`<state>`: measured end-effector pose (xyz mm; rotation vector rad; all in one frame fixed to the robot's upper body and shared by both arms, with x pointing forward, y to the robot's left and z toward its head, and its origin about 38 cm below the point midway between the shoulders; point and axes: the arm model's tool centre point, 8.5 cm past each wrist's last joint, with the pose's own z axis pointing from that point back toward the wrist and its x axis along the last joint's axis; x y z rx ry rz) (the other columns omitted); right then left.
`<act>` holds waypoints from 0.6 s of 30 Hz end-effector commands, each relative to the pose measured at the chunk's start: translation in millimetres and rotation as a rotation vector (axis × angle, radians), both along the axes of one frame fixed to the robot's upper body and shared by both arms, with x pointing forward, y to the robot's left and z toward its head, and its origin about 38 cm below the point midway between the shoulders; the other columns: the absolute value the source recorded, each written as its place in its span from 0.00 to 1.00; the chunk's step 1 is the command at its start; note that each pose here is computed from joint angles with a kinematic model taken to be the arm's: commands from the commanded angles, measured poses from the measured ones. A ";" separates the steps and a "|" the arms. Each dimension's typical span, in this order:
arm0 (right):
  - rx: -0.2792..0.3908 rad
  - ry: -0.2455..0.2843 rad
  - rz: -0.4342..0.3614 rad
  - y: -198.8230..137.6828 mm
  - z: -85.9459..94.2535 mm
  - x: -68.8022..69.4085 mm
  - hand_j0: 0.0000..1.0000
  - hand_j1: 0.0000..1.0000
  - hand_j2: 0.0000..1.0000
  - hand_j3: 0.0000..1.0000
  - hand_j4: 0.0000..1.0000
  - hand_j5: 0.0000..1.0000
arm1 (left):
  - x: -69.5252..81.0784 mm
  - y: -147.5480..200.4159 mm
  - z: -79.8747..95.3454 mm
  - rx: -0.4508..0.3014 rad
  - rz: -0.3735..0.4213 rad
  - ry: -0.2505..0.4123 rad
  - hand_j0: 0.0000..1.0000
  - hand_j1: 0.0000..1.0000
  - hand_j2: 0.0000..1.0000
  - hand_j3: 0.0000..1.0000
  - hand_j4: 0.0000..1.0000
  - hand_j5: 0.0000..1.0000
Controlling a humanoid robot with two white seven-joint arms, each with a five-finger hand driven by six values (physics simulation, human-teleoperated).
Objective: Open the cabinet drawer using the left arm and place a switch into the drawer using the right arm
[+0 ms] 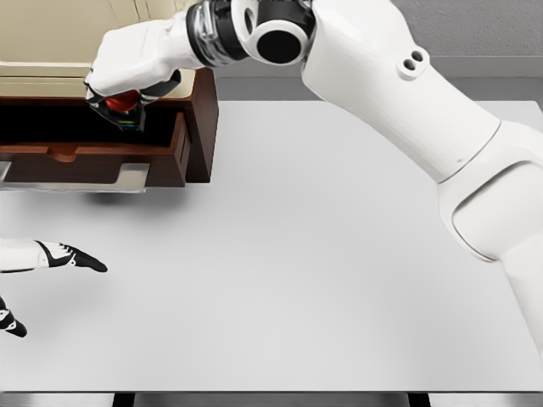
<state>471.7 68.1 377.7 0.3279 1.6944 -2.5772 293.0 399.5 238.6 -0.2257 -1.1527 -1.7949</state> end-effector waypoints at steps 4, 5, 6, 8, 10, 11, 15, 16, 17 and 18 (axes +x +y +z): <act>-0.002 0.004 -0.010 0.6 -1.6 2.2 0.45 0.45 0.45 0.45 0.45 0.45 | -0.4 0.2 -0.6 -0.004 0.005 0.005 1.00 1.00 1.00 1.00 1.00 1.00; -0.003 0.004 -0.011 0.4 -1.8 2.6 0.45 0.45 0.45 0.45 0.45 0.45 | -0.4 0.2 -0.6 -0.004 0.005 0.005 1.00 1.00 1.00 1.00 1.00 1.00; -0.007 0.000 -0.020 -1.0 -1.9 4.9 0.45 0.45 0.45 0.45 0.45 0.45 | -0.4 0.2 -0.6 -0.004 0.005 0.005 1.00 1.00 1.00 1.00 1.00 1.00; -0.012 0.002 -0.034 -3.3 -3.8 8.7 0.45 0.45 0.45 0.45 0.45 0.45 | -0.4 0.2 -0.6 -0.004 0.005 0.005 1.00 1.00 1.00 1.00 1.00 1.00; -0.013 0.003 -0.036 -3.5 -4.0 9.0 0.45 0.45 0.45 0.45 0.45 0.45 | -0.4 0.2 -0.6 -0.004 0.005 0.005 1.00 1.00 1.00 1.00 1.00 1.00; -0.014 0.003 -0.035 -3.4 -4.4 9.0 0.47 0.47 0.47 0.47 0.47 0.47 | -0.4 0.2 -0.6 -0.004 0.005 0.005 1.00 1.00 1.00 1.00 1.00 1.00; -0.032 0.001 -0.032 -2.1 -9.0 7.9 0.49 0.49 0.49 0.49 0.49 0.49 | -0.6 0.7 -0.3 -0.003 0.006 0.005 1.00 1.00 1.00 1.00 1.00 1.00; -0.033 0.001 -0.032 -2.0 -9.5 7.8 0.50 0.50 0.50 0.50 0.50 0.50 | -0.6 0.7 -0.3 -0.003 0.006 0.005 1.00 1.00 1.00 1.00 1.00 1.00; -0.033 -0.001 -0.029 -1.5 -9.1 7.1 0.50 0.50 0.50 0.50 0.50 0.50 | -0.6 0.7 -0.3 -0.003 0.006 0.005 1.00 1.00 1.00 1.00 1.00 1.00; -0.032 -0.001 -0.027 -1.2 -8.9 6.7 0.50 0.50 0.50 0.50 0.50 0.50 | -0.6 0.7 -0.3 -0.003 0.006 0.005 1.00 1.00 1.00 1.00 1.00 1.00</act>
